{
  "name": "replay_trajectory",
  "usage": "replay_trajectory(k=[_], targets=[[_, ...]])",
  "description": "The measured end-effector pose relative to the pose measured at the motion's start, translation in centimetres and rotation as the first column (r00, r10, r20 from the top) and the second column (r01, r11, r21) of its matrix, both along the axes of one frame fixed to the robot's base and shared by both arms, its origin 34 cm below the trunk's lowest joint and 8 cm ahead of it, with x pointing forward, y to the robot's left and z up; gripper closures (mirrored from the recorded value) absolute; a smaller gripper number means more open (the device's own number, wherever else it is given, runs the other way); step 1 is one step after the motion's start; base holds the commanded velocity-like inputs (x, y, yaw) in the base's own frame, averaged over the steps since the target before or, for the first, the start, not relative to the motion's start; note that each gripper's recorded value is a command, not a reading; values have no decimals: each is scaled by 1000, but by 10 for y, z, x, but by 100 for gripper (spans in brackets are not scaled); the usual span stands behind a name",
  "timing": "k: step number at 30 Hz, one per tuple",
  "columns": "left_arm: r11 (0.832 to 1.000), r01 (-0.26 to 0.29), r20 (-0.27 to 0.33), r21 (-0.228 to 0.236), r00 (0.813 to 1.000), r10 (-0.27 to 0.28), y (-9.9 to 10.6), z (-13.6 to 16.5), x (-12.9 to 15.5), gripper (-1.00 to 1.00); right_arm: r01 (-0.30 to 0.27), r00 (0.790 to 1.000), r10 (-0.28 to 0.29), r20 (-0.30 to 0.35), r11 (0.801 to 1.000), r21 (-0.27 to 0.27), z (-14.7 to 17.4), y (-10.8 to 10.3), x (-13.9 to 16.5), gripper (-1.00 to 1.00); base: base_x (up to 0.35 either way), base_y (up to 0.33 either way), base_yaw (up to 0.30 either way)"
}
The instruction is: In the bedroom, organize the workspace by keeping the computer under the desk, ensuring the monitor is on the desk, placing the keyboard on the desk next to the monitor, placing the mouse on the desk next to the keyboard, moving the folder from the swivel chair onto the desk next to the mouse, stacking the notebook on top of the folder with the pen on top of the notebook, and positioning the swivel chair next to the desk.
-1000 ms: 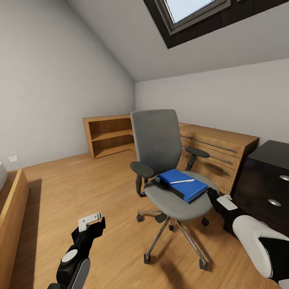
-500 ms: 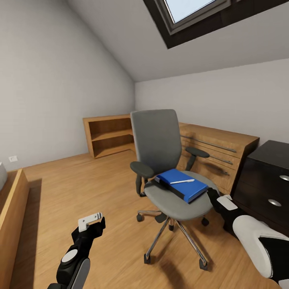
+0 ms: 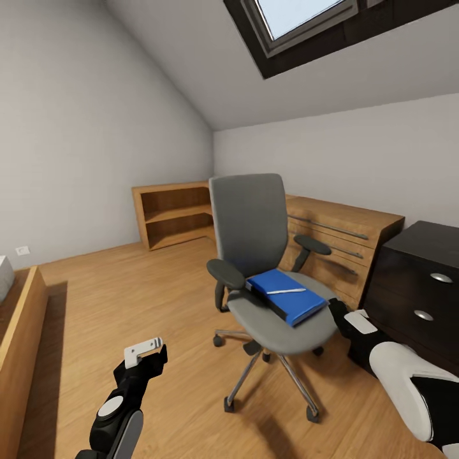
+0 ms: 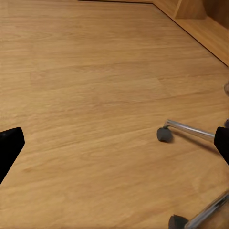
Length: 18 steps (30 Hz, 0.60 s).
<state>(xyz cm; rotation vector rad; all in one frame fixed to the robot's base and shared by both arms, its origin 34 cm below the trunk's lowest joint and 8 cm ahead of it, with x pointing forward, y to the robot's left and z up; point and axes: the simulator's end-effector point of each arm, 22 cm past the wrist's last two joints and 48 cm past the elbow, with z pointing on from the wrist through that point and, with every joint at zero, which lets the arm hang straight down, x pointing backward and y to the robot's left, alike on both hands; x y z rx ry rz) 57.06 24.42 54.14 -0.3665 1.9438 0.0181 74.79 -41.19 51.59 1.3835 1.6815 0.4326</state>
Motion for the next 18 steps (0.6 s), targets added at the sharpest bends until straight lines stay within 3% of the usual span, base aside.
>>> replay_trajectory(k=[2,8,14,18], targets=[[1000,0,0,-1,1000,0,0,0,0,-100,0,1000,0,0,1000,1,0,0,0,-100,-22,0,0],[1000,0,-1,0,1000,0,0,0,0,-100,0,1000,0,-1,1000,2,-1,0,0,-100,-287,0,0],[1000,0,0,-1,1000,0,0,0,0,-100,0,1000,0,-3,1000,2,-1,1,0,-100,-42,0,0],[1000,0,-1,-1,1000,0,0,0,0,-100,0,1000,0,-5,1000,3,-2,1,-1,-100,-206,0,0]])
